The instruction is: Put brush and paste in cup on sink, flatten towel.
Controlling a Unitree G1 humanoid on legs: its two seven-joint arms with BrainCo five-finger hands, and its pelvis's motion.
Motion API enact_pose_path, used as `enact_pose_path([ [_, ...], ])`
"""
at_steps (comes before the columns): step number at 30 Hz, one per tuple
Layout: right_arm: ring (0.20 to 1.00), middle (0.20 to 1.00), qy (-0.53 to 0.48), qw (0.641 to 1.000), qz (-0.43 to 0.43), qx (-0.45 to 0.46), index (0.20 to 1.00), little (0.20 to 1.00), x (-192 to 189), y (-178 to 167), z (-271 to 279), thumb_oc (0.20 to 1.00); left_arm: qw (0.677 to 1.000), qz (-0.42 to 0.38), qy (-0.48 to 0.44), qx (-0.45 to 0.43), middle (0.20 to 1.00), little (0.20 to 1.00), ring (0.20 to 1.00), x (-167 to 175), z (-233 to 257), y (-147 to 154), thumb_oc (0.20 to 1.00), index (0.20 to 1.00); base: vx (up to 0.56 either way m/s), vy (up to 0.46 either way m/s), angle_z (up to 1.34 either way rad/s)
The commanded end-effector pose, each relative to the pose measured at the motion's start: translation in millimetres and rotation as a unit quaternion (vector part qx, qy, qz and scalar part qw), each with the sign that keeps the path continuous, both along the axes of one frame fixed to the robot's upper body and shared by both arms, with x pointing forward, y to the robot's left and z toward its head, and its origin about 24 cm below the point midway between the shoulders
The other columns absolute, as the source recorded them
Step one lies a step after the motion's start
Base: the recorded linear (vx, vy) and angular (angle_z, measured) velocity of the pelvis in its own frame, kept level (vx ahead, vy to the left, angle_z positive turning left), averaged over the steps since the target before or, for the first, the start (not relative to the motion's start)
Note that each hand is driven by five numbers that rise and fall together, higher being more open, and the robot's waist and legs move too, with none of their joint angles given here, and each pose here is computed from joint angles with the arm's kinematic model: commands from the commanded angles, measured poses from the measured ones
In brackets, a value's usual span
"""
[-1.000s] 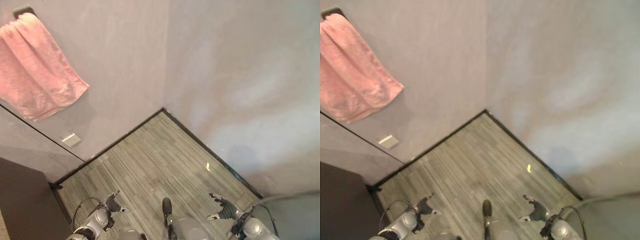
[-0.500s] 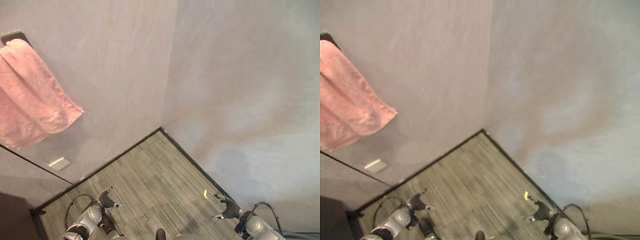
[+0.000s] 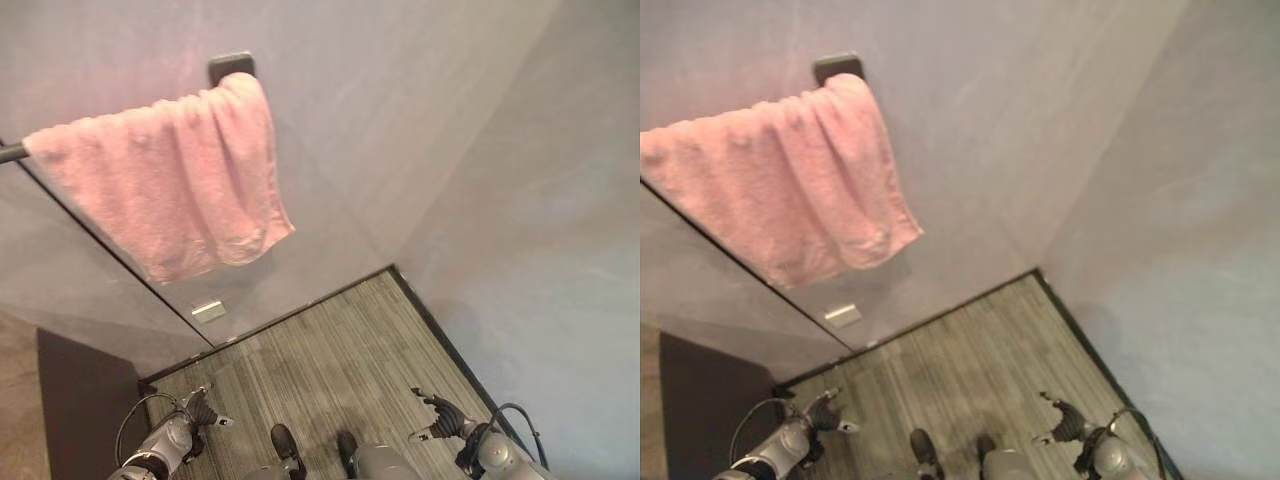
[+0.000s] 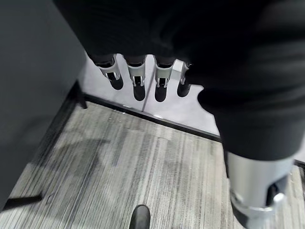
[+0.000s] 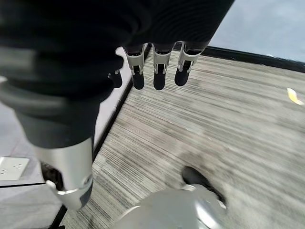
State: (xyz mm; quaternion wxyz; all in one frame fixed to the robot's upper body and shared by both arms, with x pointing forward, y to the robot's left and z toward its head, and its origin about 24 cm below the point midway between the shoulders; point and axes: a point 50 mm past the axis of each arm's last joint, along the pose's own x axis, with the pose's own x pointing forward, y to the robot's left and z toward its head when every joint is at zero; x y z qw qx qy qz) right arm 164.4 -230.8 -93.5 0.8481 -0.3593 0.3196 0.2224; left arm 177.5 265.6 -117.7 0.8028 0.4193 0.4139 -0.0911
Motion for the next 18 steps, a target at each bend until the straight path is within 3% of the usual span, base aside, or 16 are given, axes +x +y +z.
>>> enact_pose_path([
  [1, 1.0, 1.0, -0.039, 0.999, 0.018, -0.008, 1.0, 1.0, 11, -6, 16, 1.0, 0.999, -0.036, -0.04, 0.007, 1.0, 1.0, 1.0, 19, 13, -1, 1.0, 1.0, 0.13, -0.145, 0.67],
  [10, 1.0, 1.0, -0.053, 0.998, -0.002, -0.036, 1.0, 1.0, 16, -29, 25, 1.0, 0.994, -0.076, -0.082, -0.001, 1.0, 1.0, 1.0, 39, 29, -8, 1.0, 1.0, 0.04, -0.115, 0.62],
  [18, 1.0, 1.0, -0.089, 0.99, -0.108, 0.014, 1.0, 1.0, 24, -56, 42, 1.0, 0.998, -0.011, -0.061, 0.022, 1.0, 1.0, 1.0, 16, 27, 28, 1.0, 1.0, 0.14, 0.174, -0.01],
])
